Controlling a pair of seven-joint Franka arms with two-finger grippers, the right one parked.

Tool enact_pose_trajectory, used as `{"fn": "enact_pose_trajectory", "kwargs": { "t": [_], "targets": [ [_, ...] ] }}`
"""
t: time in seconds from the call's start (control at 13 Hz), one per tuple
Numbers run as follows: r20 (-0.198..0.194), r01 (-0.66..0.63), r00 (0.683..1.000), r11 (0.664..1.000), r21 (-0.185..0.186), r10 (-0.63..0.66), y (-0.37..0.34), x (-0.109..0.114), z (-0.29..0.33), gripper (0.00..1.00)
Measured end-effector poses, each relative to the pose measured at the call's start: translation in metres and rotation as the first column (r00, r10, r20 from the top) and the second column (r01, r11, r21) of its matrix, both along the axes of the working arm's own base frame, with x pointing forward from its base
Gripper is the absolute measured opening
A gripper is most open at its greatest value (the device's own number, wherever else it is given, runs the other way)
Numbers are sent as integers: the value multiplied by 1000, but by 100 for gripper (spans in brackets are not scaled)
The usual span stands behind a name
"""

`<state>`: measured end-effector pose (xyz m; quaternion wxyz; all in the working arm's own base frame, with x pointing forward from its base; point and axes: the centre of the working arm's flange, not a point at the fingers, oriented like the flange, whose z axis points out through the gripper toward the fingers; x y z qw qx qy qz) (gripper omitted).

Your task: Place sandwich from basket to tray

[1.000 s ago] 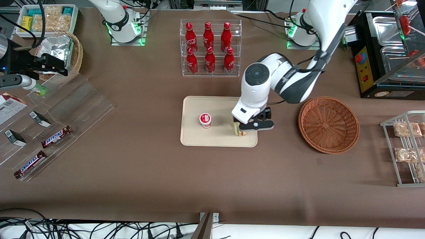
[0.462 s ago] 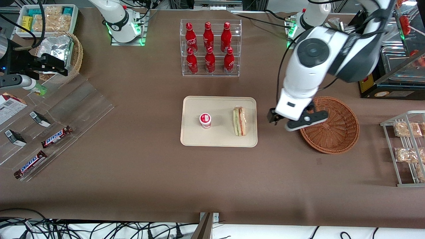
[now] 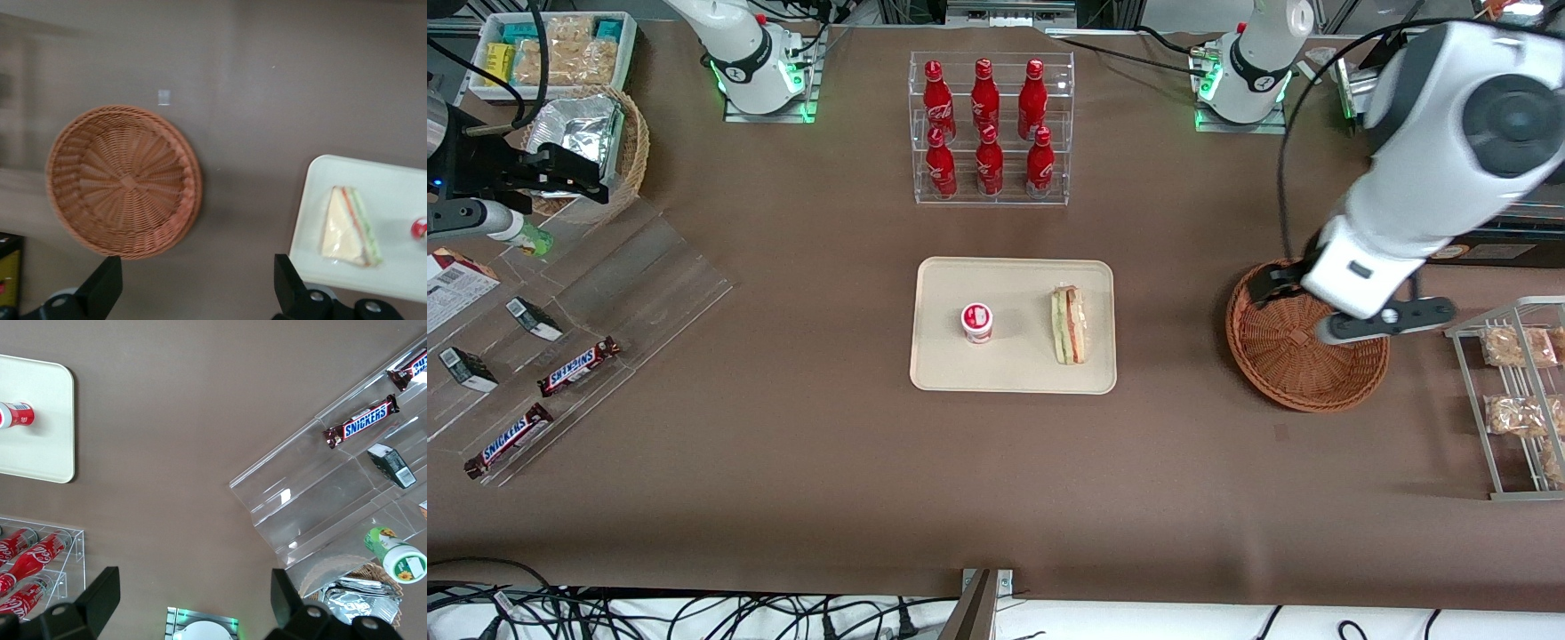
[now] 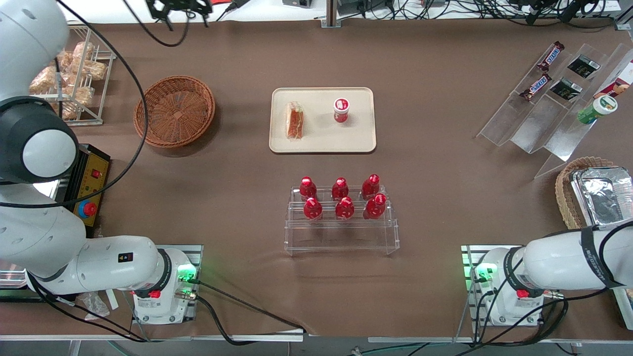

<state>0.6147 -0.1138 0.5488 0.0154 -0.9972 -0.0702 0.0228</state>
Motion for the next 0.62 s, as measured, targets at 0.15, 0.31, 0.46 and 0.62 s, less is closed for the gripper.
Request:
{"fn": "enact_pose_trajectory", "kwargs": {
  "t": [0.15, 0.31, 0.46, 0.62],
  "targets": [
    [-23, 52, 998, 999, -6, -52, 48, -11, 22, 100],
    [-28, 109, 994, 994, -1, -109, 84, -24, 43, 100],
    [-24, 145, 989, 989, -18, -145, 102, -33, 57, 100],
    [-19, 162, 986, 986, -23, -163, 100, -36, 60, 100]
  ]
}}
